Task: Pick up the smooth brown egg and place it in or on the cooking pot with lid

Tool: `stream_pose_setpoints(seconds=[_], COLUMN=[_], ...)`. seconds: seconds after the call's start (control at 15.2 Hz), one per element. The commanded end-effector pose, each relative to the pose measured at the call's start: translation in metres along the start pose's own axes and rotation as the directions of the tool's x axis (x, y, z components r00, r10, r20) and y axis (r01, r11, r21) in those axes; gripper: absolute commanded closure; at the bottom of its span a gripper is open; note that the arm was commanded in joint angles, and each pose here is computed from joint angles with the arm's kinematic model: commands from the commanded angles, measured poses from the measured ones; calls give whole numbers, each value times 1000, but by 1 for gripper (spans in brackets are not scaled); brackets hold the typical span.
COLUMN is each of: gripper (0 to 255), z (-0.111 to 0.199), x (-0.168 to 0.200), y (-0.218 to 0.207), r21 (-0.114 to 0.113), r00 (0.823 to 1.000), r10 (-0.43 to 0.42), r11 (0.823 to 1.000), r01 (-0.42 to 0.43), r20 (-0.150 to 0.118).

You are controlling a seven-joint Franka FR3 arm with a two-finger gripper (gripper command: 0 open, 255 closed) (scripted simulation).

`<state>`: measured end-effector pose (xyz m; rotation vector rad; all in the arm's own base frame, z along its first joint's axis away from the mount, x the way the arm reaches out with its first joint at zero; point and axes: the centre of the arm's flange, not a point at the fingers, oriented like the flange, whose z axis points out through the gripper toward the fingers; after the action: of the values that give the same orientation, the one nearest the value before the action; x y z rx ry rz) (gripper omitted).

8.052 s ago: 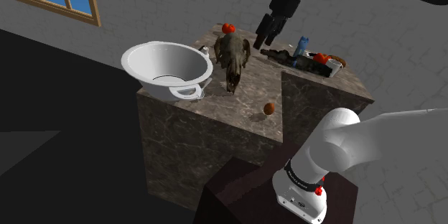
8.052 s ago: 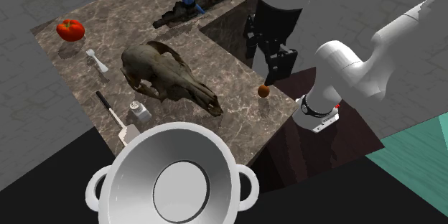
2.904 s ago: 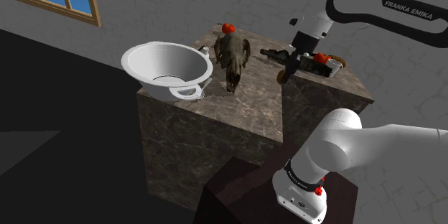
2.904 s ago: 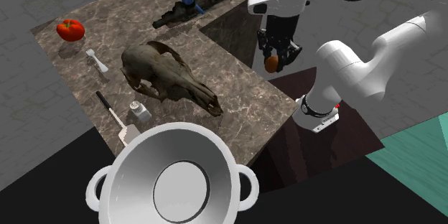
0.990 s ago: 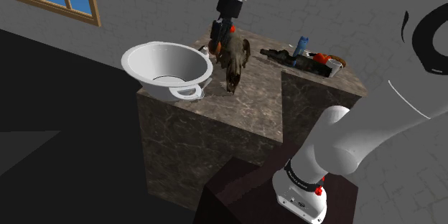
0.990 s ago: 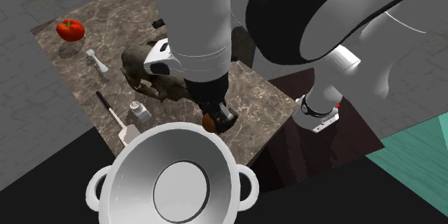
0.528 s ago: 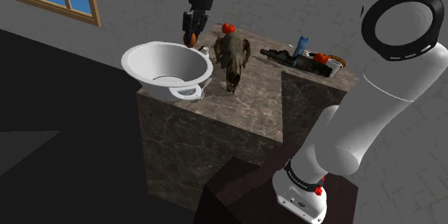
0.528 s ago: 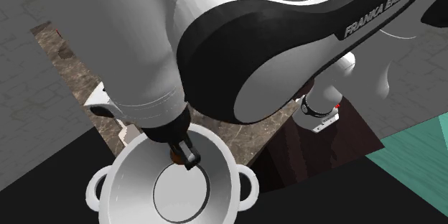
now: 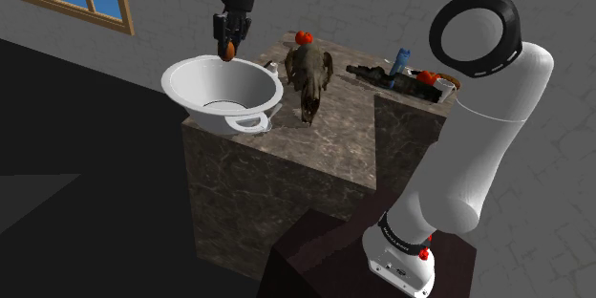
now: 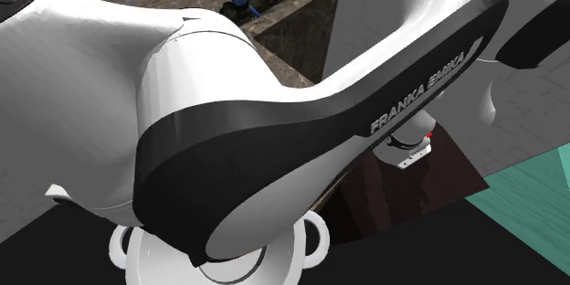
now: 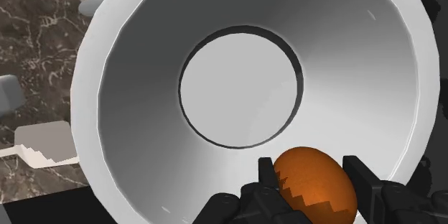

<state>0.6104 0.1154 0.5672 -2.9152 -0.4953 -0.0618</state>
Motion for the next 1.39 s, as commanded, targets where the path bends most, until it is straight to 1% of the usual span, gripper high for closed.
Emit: stream_pose_setpoints(seconds=[0.0,0.59,1.12,1.19,1.32], gripper=[255,255,255,0,0], z=[11,60,60,60,60], x=[1,-3,-3,-3,-3], y=[0,9,9,9,9], r21=[0,0,0,0,0], r00=[1000,1000,1000,1000,1000], r10=[0,0,0,0,0], r11=[1000,1000,1000,1000,1000], r01=[0,0,0,0,0], r20=[-1,-1,-1,-1,-1])
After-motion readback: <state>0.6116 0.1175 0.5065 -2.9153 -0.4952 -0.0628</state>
